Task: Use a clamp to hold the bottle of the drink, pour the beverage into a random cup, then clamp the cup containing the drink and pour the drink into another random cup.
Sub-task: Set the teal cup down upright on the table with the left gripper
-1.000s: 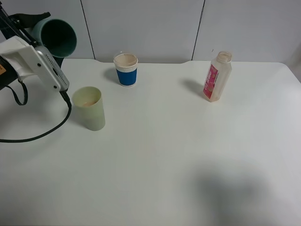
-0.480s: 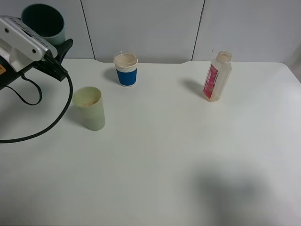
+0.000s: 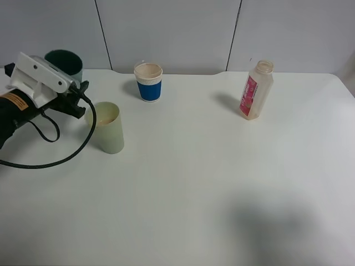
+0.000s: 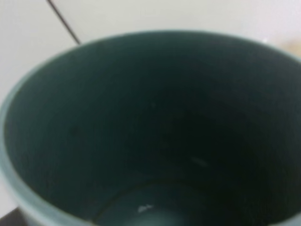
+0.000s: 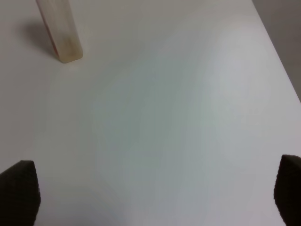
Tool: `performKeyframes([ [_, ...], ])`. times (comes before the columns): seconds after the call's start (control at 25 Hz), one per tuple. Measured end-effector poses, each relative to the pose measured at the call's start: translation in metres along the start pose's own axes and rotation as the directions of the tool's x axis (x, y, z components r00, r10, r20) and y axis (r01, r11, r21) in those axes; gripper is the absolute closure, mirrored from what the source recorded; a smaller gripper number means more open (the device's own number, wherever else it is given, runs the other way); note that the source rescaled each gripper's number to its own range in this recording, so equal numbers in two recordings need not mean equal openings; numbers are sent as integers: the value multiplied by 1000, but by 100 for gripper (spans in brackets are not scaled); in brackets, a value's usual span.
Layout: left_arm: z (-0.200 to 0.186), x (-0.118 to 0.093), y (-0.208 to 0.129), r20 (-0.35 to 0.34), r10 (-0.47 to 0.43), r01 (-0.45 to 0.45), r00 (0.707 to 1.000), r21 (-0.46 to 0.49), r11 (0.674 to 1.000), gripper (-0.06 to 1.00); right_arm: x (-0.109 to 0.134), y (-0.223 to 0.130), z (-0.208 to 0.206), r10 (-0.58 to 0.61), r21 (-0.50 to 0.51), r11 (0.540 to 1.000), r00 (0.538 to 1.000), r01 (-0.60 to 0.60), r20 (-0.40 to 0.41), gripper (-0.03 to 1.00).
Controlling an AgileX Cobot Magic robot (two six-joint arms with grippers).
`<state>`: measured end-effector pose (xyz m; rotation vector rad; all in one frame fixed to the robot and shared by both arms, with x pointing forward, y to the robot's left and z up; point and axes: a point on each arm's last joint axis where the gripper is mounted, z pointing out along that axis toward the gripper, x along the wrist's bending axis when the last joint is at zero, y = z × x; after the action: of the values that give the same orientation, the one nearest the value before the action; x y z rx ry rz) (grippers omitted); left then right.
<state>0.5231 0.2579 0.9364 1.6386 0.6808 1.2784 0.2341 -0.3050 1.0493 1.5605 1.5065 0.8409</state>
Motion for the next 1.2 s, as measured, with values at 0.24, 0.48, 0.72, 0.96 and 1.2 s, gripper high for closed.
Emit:
performKeyframes([
  [0.24, -4, 12, -52, -68, -136, 145, 988, 163, 976, 94, 0, 0, 0, 0, 0, 1000, 1000, 0, 0, -3],
  [0.48, -16, 35, -67, -91, -235, 248, 968, 173, 953, 94, 0, 0, 0, 0, 0, 1000, 1000, 0, 0, -3],
  [0.72, -26, 51, -75, -133, -279, 300, 951, 177, 937, 94, 0, 0, 0, 0, 0, 1000, 1000, 0, 0, -3],
  [0.96, -29, 59, -79, -155, -283, 308, 947, 176, 935, 94, 0, 0, 0, 0, 0, 1000, 1000, 0, 0, -3],
  [1.2, -8, 63, -90, -94, -345, 356, 934, 148, 923, 94, 0, 0, 0, 0, 0, 1000, 1000, 0, 0, -3],
])
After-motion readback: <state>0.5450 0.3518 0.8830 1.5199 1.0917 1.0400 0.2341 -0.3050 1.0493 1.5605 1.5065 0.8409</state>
